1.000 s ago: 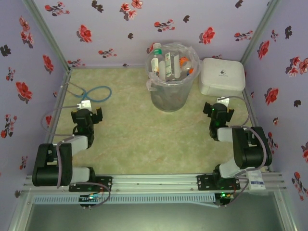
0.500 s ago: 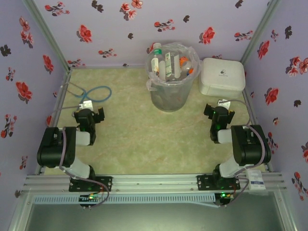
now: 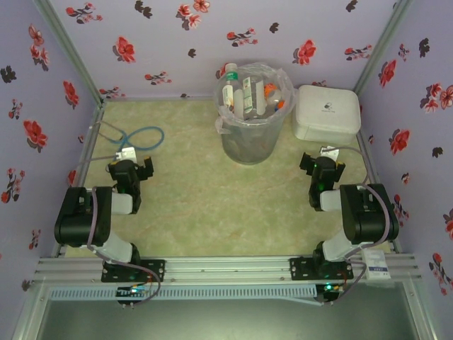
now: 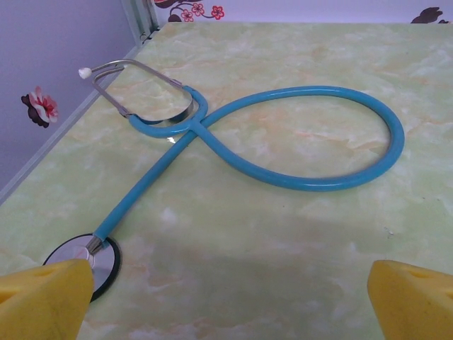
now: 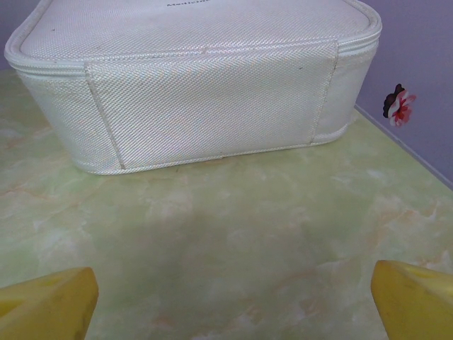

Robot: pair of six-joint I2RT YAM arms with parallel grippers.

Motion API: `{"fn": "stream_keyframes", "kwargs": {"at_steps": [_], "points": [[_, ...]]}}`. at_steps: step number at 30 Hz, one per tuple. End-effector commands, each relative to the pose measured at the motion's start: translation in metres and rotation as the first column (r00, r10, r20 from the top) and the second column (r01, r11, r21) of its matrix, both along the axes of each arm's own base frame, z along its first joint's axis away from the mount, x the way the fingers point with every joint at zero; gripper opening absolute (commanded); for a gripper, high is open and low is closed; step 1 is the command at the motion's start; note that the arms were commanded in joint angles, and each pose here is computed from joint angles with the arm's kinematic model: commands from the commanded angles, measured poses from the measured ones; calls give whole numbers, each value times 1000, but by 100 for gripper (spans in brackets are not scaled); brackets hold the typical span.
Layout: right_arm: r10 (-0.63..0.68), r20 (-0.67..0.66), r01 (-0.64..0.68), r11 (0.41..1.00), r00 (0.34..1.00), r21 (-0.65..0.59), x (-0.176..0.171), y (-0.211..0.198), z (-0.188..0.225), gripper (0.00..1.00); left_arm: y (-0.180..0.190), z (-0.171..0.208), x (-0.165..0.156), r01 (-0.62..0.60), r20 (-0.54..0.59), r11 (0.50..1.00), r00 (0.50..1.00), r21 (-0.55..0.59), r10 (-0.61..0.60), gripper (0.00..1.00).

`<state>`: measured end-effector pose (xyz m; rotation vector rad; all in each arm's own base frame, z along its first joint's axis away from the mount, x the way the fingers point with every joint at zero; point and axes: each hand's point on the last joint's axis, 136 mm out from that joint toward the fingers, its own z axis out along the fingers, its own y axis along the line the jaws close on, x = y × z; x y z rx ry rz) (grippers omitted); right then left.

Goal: Put the plastic bottles in the bin

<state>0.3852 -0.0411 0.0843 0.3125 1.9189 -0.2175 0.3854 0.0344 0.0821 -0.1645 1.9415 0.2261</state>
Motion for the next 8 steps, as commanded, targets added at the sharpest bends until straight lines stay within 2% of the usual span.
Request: {"fn": "stream_keyframes", "kwargs": {"at_steps": [1, 8], "points": [[-8, 28, 8, 1000, 1000, 13, 4, -2, 5, 99, 4, 16, 7, -27, 63, 1000, 998, -6, 27, 100], [-4, 43, 4, 1000, 999, 9, 0, -1, 6, 99, 4, 17, 7, -29, 63, 1000, 998, -6, 30, 100]]}}
